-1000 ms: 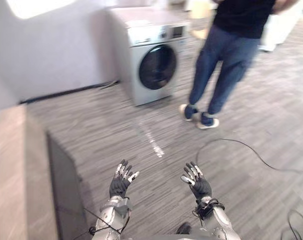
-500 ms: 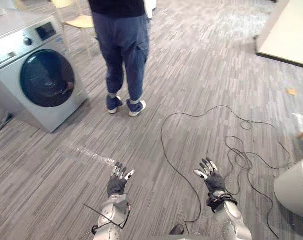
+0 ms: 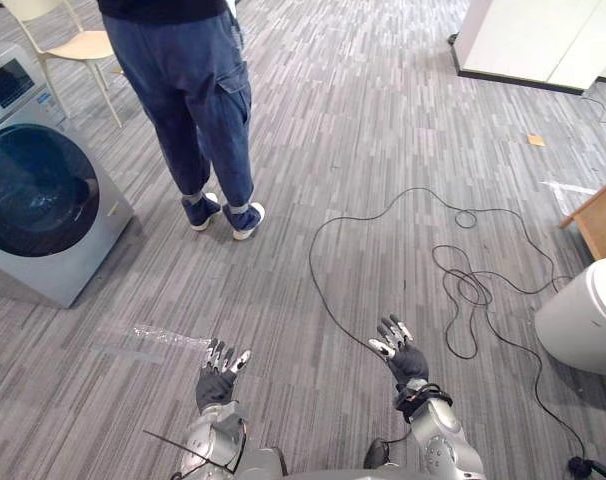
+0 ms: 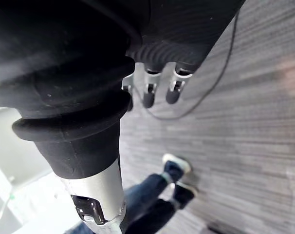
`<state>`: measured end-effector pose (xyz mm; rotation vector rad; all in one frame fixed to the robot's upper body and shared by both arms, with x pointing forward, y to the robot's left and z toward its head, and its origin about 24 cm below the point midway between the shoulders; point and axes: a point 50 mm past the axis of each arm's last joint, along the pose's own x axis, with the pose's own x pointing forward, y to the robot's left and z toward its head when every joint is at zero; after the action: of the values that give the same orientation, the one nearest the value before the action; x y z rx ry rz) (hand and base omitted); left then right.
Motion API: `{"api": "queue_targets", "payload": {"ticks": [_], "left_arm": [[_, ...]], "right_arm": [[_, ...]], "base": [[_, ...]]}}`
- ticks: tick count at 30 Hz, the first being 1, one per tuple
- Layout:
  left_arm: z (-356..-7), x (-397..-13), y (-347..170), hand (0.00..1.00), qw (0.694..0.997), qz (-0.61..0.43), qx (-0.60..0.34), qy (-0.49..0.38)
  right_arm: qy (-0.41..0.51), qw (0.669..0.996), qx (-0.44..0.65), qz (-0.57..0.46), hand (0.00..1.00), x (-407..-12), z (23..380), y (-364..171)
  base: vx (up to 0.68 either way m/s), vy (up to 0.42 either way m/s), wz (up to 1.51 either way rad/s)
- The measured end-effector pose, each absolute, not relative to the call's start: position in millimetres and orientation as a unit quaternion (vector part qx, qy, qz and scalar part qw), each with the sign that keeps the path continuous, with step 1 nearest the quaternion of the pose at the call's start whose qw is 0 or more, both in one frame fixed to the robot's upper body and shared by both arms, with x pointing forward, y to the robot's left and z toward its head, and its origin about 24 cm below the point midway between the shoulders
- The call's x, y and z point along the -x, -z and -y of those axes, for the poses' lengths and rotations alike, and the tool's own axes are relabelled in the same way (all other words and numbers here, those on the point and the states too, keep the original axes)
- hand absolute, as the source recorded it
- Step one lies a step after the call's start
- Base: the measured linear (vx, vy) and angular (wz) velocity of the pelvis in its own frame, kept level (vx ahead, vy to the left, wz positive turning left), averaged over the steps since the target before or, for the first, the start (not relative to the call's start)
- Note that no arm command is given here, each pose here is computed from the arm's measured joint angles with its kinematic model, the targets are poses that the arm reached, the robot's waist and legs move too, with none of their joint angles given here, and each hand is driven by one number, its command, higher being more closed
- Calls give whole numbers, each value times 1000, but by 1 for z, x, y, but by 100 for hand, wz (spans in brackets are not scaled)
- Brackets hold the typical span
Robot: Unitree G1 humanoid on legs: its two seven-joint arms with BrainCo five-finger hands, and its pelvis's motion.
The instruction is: Organize washtable
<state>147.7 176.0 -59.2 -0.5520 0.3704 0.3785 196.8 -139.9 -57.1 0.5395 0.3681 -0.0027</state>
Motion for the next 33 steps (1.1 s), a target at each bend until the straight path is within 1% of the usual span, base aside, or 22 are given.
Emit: {"api": "queue_targets", "payload": {"ticks": [5,9,10,18,25,28,33], "left_arm": [[-176,-142,61,0,927,-188,265,-186],[-167,-144,61,0,931,-193,264,-162],[-166,-144,61,0,936,-197,253,-144],[-170,-142,61,0,936,-198,247,-153],[-170,-135,64,0,938,-211,225,-159],[-169,-131,66,0,937,-219,215,-164],[-170,-124,68,0,937,-227,204,-171]], "right_arm": [[-5,948,-259,-184,0,-196,135,58],[-6,951,-247,-186,0,-194,139,59],[-8,947,-245,-207,0,-191,136,67],[-3,946,-239,-219,0,-189,140,72],[21,947,-216,-239,0,-183,156,78],[33,939,-238,-245,0,-180,157,81],[34,936,-231,-265,0,-171,156,87]], "base": [[73,50,-13],[28,-23,-16],[3,-8,-4],[0,0,-1],[-22,-1,-7],[-125,13,-6],[-56,-3,14]]}}
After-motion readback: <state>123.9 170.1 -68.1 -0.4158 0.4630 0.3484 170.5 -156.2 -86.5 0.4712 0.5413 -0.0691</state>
